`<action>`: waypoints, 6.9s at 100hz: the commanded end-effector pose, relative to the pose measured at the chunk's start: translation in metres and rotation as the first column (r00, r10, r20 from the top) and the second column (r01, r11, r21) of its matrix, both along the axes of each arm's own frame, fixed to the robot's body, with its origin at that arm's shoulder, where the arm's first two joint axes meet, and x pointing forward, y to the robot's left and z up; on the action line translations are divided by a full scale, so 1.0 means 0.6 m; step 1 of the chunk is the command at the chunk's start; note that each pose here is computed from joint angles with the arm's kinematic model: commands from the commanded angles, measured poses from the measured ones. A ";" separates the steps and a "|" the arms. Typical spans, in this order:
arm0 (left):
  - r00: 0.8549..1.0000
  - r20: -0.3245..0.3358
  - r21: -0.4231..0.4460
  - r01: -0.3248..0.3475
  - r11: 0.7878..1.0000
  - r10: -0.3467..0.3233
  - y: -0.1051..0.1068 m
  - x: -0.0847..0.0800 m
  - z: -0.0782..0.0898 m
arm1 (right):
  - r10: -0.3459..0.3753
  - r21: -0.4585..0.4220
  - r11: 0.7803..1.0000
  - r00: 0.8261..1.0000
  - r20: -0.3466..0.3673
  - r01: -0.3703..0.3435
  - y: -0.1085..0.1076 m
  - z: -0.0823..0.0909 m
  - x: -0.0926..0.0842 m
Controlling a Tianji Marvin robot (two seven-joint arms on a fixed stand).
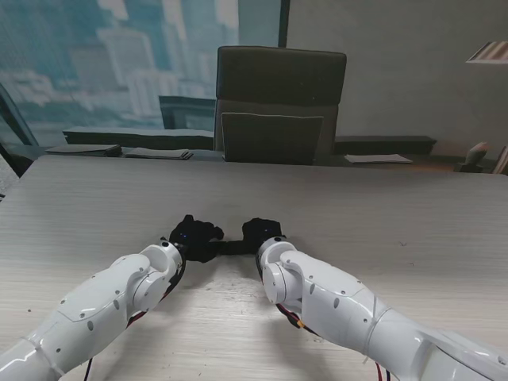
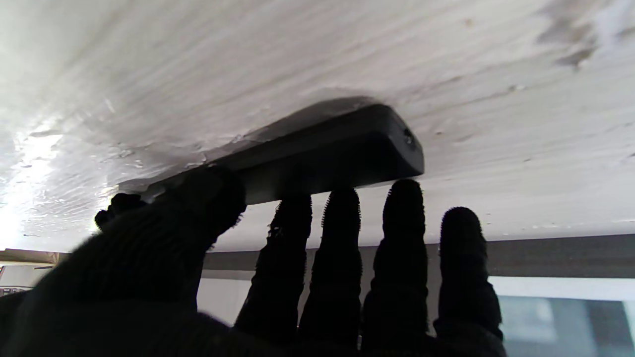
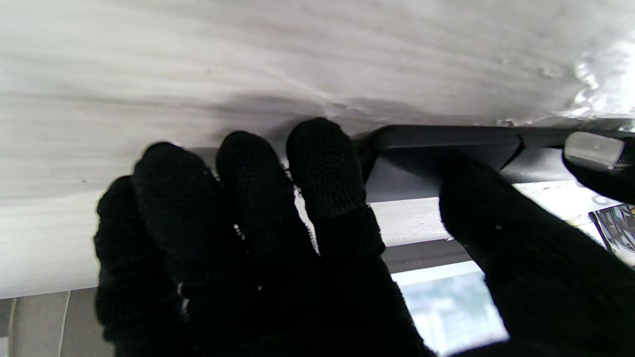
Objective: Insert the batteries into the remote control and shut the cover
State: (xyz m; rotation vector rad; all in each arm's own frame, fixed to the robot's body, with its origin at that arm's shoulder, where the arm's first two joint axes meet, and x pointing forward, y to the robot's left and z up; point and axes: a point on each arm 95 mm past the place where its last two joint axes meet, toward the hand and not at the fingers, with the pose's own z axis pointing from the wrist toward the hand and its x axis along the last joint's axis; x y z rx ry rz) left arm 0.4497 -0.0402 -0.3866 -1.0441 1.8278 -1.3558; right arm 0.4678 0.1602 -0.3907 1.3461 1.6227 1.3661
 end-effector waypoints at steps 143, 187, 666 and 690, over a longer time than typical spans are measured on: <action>1.000 -0.031 0.028 0.007 1.000 -0.006 0.004 -0.013 -0.025 | -0.029 -0.034 0.999 1.000 0.007 0.029 -0.021 0.004 0.000; 0.999 -0.022 0.022 0.025 0.999 -0.024 -0.001 -0.014 -0.026 | -0.030 -0.031 0.999 0.999 0.040 0.031 -0.019 0.012 0.010; 0.998 -0.053 0.055 0.025 0.998 -0.022 0.011 -0.020 -0.037 | 0.000 -0.004 1.000 0.998 -0.056 -0.001 0.016 -0.012 0.024; 0.998 -0.053 0.049 0.028 0.998 -0.025 0.009 -0.020 -0.038 | 0.005 -0.004 1.000 0.999 -0.053 -0.005 0.017 -0.010 0.024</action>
